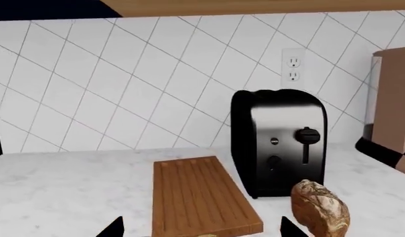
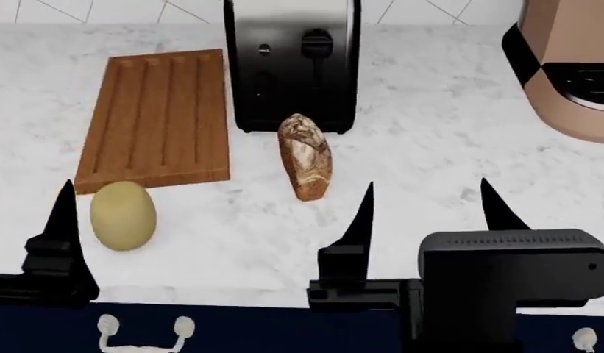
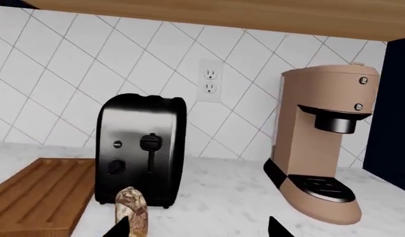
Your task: Place the bread and cheese on the cutting board.
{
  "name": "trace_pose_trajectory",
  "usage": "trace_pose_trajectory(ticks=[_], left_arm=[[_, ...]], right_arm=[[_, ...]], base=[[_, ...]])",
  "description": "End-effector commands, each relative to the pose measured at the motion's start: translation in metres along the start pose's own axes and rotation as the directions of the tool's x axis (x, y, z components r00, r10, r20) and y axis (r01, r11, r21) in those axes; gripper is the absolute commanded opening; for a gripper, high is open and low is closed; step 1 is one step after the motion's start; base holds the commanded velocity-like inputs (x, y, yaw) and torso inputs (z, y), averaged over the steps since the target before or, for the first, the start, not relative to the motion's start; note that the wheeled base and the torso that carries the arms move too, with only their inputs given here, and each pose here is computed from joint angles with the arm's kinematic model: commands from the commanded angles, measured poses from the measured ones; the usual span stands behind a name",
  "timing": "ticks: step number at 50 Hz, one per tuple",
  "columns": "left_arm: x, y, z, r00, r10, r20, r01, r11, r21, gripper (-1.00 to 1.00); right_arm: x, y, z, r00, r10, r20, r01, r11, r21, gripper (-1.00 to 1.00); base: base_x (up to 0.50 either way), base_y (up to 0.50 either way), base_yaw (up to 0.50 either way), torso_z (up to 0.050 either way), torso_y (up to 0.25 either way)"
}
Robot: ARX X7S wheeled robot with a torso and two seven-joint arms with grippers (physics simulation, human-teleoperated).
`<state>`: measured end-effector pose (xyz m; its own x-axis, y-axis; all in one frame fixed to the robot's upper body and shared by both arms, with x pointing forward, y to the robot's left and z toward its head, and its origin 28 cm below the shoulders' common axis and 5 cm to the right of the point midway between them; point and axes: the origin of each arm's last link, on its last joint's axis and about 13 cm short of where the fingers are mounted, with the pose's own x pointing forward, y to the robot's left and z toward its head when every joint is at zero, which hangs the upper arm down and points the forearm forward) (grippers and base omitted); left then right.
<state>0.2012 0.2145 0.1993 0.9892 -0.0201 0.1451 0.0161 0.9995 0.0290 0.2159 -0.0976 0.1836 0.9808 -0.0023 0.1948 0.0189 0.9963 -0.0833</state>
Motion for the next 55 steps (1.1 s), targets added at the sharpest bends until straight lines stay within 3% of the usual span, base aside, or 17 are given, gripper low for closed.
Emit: trace_pose_trajectory(ticks=[1, 12, 28, 42, 47, 55], left_arm=[[-0.003, 0.001, 0.003, 1.000, -0.002, -0.006, 0.002, 1.000, 0.007, 1.00], [-0.002, -0.001, -0.001, 1.000, -0.014, -0.019, 0.014, 1.000, 0.008, 1.00], [-0.006, 0.000, -0.004, 0.999, -0.010, -0.034, 0.010, 1.000, -0.003, 1.00], [-0.010, 0.007, -0.004, 0.999, 0.017, -0.036, -0.018, 1.000, -0.010, 1.00], [-0.013, 0.007, -0.003, 0.999, 0.020, -0.038, -0.021, 1.000, -0.018, 1.00], [-0.008, 0.003, -0.010, 0.999, 0.010, -0.053, -0.012, 0.999, -0.032, 1.00]], right_arm=[[-0.001, 0.000, 0.004, 1.000, 0.002, -0.001, -0.002, 1.000, -0.001, 1.00], [-0.004, 0.000, -0.004, 1.000, 0.010, -0.024, -0.010, 1.000, -0.003, 1.00], [-0.008, 0.002, -0.011, 0.998, 0.043, -0.050, -0.044, 0.999, -0.018, 1.00], [-0.012, 0.005, 0.002, 0.993, 0.069, -0.092, -0.071, 0.997, -0.013, 1.00], [-0.012, 0.006, 0.001, 0.972, 0.105, -0.209, -0.108, 0.994, -0.004, 1.00], [0.000, 0.005, 0.000, 0.943, 0.127, -0.306, -0.140, 0.990, -0.019, 1.00]], base=[[0.19, 0.50, 0.00, 0.000, 0.000], [0.21, 0.47, 0.00, 0.000, 0.000], [0.44, 0.01, 0.00, 0.000, 0.000], [0.28, 0.00, 0.00, 0.000, 0.001], [0.00, 0.00, 0.00, 0.000, 0.000], [0.00, 0.00, 0.00, 0.000, 0.000]])
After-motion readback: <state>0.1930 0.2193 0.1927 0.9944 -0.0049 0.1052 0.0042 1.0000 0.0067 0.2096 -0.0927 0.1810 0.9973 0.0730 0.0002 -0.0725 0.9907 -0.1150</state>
